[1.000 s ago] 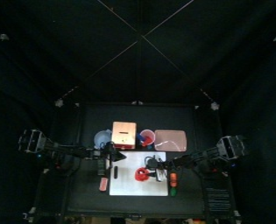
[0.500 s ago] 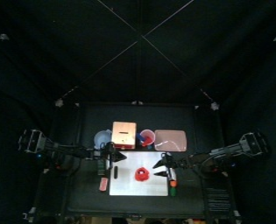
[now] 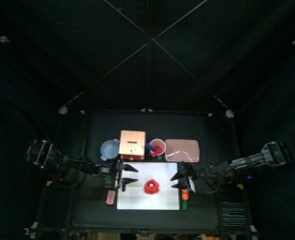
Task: Get the cutter from the drawer then cut the dough then place the extra dough in the bowl
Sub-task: Cut the dough
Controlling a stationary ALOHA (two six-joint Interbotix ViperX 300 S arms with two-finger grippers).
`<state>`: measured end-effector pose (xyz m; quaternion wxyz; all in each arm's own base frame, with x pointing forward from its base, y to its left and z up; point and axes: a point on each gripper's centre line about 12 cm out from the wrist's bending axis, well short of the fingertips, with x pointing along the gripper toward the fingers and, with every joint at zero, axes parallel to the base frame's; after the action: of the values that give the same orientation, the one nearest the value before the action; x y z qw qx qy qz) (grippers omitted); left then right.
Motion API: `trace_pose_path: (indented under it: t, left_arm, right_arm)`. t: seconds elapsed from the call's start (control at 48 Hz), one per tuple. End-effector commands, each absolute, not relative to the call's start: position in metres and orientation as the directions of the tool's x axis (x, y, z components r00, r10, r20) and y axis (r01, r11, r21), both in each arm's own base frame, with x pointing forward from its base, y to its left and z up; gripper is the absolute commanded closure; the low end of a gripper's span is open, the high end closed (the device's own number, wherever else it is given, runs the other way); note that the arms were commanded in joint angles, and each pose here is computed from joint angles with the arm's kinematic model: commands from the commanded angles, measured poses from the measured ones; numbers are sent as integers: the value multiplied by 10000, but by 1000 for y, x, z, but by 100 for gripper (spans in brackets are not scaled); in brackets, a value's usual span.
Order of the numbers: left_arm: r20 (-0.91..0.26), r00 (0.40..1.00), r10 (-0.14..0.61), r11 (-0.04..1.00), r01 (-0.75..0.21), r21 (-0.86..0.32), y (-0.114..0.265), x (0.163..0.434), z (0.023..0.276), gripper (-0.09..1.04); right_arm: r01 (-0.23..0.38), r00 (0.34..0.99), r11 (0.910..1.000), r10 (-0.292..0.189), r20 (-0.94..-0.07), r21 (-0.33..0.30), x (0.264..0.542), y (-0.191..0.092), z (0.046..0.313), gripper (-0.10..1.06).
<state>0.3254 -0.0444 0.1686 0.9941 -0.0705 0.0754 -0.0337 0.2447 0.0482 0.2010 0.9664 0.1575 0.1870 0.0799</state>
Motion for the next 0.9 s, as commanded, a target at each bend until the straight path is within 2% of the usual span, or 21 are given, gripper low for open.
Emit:
trace_pose_path:
  t: [0.021,0.083,0.188,0.333,0.521,0.708,0.896]
  left_arm:
    - [-1008,9907,-918,9865,766,-1446,-56,336,164,8]
    - [-949,9925,-773,9868,626,-1493,-58,341,157,8]
    - [-778,9954,-554,9871,429,-1544,-62,347,154,8]
    - [-673,9972,-313,9923,229,-1219,-73,355,153,8]
    - [-714,9974,139,9960,-201,-868,-85,356,152,8]
    - [-1122,9911,722,9920,-831,-953,-89,361,139,8]
    - [-1331,9871,893,9903,-1023,-940,-92,370,127,9]
  right_arm:
    - [-1231,9308,9326,2271,-2866,3391,249,49,202,18]
    - [-1322,9292,9351,2324,-2874,3288,252,50,197,18]
    - [-1461,9266,9458,2335,-2948,2899,257,50,190,18]
    - [-1436,9372,9647,2043,-2828,2209,263,43,182,18]
    - [-1184,9569,9790,1571,-2444,1659,264,35,171,18]
    - [-816,9723,9880,1079,-2072,1313,271,32,164,18]
    - [-796,9703,9893,1049,-2181,1220,284,37,151,18]
